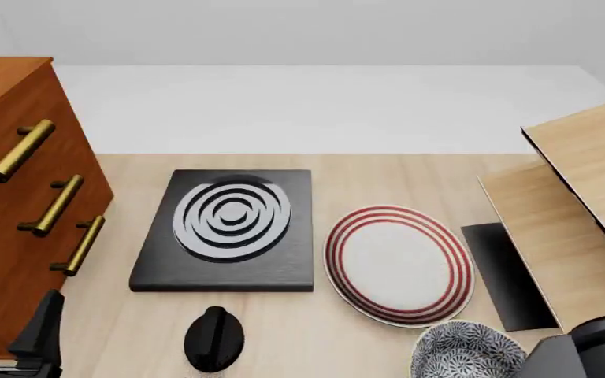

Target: Pick up the cream cheese and put it in the bowl.

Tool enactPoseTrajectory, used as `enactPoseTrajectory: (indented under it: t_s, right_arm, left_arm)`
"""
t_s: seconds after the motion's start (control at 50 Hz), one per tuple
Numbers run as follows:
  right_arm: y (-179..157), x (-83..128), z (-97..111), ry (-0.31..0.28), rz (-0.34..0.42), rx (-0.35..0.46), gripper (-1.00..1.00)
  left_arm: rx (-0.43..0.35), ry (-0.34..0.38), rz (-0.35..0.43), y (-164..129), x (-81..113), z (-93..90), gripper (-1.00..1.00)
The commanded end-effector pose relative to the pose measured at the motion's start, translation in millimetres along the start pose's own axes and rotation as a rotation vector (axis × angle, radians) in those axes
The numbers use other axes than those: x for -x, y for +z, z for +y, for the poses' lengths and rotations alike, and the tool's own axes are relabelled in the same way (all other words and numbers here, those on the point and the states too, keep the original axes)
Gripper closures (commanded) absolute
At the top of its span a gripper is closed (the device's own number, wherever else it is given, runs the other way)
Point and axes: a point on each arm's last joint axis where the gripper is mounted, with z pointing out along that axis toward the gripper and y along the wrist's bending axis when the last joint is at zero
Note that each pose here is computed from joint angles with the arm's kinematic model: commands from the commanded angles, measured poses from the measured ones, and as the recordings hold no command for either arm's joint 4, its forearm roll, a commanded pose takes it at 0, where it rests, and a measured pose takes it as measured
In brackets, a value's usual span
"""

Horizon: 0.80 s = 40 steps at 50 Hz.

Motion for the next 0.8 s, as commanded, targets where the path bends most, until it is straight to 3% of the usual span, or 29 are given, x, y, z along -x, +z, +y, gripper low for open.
enactPoseTrajectory:
  t_s: [0.02, 0.2, 0.22, 0.4, 0.8]
  right_arm:
    - [14.1, -11.5, 3.4, 0.009, 0.028, 0.006, -1.00]
    - [18.2, -16.6, 3.6, 0.019, 0.035, 0.006, -1.00]
    - [15.9, -15.6, 4.5, 0.013, 0.030, 0.008, 1.00]
    - [7.7, -10.6, 3.0, 0.005, 0.020, 0.005, 1.00]
    - [-47.4, 1.2, -3.7, -0.022, -0.036, -0.010, 1.00]
  left_arm:
    - [0.000, 0.000, 0.000, 0.0, 0.0, 0.0, -1.00]
    - [0.000, 0.000, 0.000, 0.0, 0.0, 0.0, -1.00]
    - [0.000, 0.000, 0.000, 0.0, 0.0, 0.0, -1.00]
    - [0.000, 0.000, 0.000, 0.0, 0.0, 0.0, -1.00]
    - [0.000, 0.000, 0.000, 0.0, 0.0, 0.0, -1.00]
